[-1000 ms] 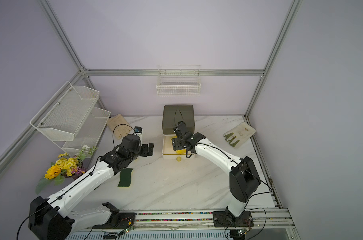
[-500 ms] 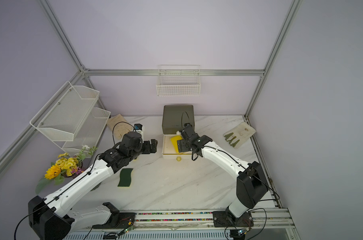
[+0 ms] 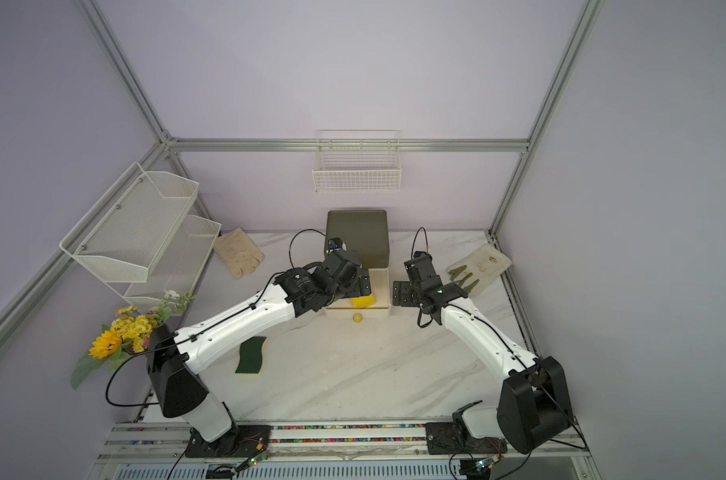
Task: Take the sponge out of the drawer
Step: Pick up the sponge from the drawer.
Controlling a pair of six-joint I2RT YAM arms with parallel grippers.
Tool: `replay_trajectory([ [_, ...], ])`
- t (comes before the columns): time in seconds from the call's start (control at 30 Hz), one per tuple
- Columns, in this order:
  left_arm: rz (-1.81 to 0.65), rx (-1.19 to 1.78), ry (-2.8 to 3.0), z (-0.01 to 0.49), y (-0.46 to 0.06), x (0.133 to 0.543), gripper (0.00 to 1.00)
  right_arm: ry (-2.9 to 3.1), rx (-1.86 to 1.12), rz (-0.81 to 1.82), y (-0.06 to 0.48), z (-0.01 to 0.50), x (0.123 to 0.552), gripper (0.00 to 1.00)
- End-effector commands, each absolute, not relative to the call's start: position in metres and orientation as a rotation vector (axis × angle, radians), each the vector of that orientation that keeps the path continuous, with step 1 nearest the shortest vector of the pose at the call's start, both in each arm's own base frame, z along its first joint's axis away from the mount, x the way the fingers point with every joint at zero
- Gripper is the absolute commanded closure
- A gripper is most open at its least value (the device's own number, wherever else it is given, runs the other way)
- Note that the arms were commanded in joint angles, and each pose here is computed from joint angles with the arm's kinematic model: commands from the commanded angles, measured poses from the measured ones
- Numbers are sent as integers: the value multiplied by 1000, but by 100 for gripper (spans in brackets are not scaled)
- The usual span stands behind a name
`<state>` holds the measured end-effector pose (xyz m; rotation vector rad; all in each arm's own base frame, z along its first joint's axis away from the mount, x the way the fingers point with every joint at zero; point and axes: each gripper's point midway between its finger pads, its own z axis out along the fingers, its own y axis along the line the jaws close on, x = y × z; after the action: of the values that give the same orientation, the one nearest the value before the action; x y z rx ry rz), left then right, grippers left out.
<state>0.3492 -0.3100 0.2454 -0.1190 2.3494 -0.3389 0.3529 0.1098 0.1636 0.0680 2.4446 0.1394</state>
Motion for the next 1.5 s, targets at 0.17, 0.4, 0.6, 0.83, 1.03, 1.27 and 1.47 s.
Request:
replay_trajectory([
  [0.17, -201, -324, 2440, 230, -307, 351, 0, 2401, 82, 192, 105, 169, 350, 7],
  [0.4, -147, -342, 2531, 196, -318, 352, 0, 2398, 89, 205, 103, 168, 346, 7],
  [0.6, -95, -328, 2530, 184, -321, 361, 0, 2398, 92, 221, 104, 168, 343, 7],
  [0.83, -74, -308, 2532, 177, -323, 371, 0, 2409, 111, 247, 105, 166, 337, 7],
  [1.03, -53, -302, 2560, 169, -320, 373, 1, 2407, 100, 263, 107, 172, 337, 8],
  [1.27, -40, -285, 2601, 155, -322, 376, 2, 2379, 74, 270, 111, 184, 343, 8],
  [1.47, -43, -270, 2590, 158, -324, 383, 2, 2382, 61, 289, 115, 182, 348, 8],
])
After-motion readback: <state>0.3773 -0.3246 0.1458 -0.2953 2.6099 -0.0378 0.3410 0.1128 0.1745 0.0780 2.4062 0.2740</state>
